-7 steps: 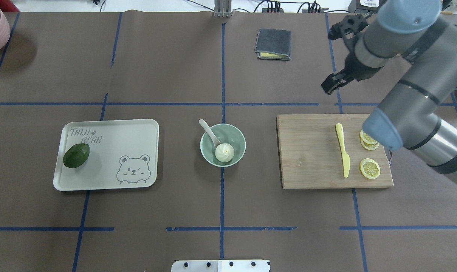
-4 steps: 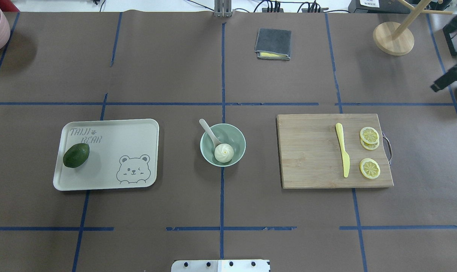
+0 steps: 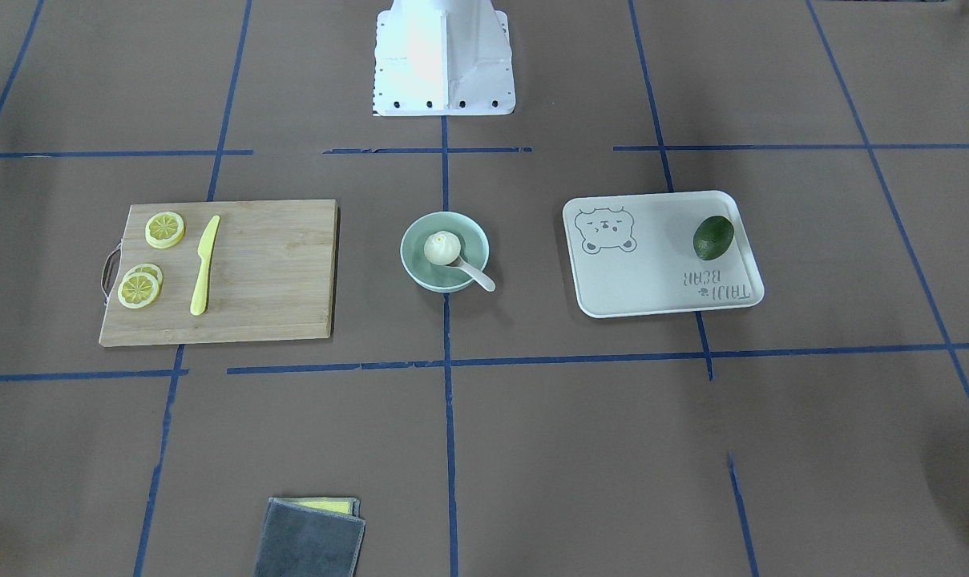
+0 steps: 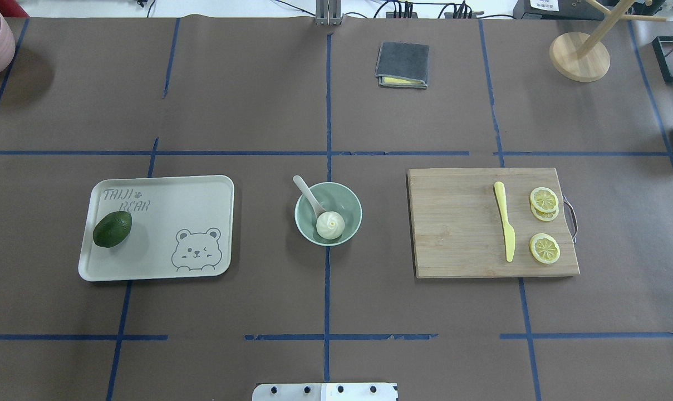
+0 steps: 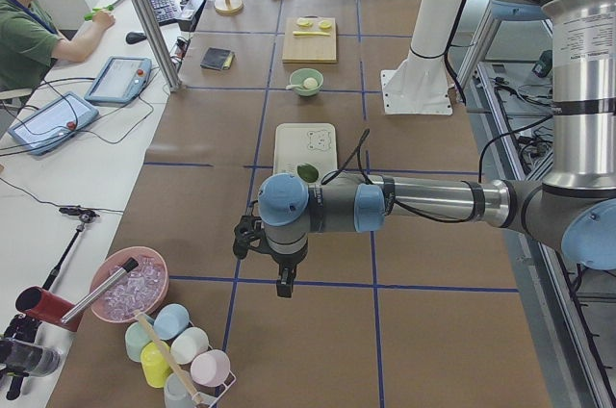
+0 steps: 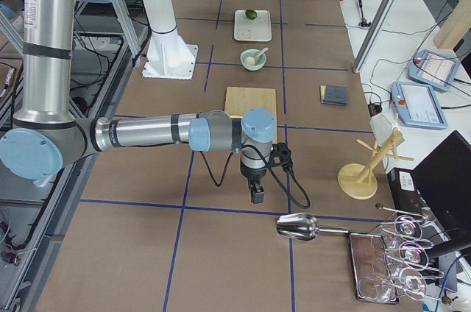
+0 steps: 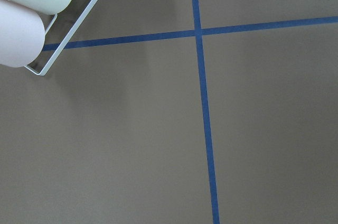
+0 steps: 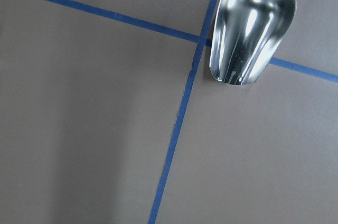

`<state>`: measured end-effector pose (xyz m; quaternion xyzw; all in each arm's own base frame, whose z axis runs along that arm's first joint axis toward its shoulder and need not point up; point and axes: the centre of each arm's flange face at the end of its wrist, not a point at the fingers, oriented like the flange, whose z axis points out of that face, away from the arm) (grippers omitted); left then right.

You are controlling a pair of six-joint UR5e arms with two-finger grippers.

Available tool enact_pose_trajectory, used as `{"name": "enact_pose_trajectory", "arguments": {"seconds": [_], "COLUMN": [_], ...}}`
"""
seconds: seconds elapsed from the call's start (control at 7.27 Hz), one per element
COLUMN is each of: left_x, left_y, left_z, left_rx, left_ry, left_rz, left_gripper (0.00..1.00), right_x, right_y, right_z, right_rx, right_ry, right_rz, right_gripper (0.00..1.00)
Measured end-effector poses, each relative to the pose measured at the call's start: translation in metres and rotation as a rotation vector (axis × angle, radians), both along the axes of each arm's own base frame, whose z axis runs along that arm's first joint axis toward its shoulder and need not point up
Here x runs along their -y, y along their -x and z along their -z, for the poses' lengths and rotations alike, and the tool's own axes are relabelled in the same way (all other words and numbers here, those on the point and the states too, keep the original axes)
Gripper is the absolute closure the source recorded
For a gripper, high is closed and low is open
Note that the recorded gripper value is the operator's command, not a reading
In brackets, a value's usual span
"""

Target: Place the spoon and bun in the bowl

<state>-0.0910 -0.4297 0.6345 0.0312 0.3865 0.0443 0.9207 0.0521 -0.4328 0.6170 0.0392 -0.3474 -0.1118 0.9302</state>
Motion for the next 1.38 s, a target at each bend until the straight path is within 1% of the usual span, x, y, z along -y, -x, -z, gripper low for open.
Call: {"name": "enact_pose_trajectory", "arguments": {"seconds": [0.14, 0.41, 1.38], "left_x": [0.0004, 0.0012, 0.0028], "left_y": [-0.0001, -0.0001, 0.0], "left_z": [0.0011, 0.0028, 0.0039], "left_rx": [0.0, 0.0, 0.001], "left_ry": [-0.003, -0.007, -0.01], "left_rz": [0.0, 0.0, 0.0], "left_gripper": [0.0, 0.0, 0.0], "right_x": [-0.0076, -0.0122, -0.014], "right_y": [-0.0027, -0.0048, -0.0062], "right_z": [-0.0054, -0.0085, -0.0115], "right_rx": [0.023, 0.04, 0.041], "right_ry": [0.017, 0.03, 0.037], "right_rz": [-0.01, -0.02, -0.024], "right_gripper": [0.0, 0.0, 0.0]}}
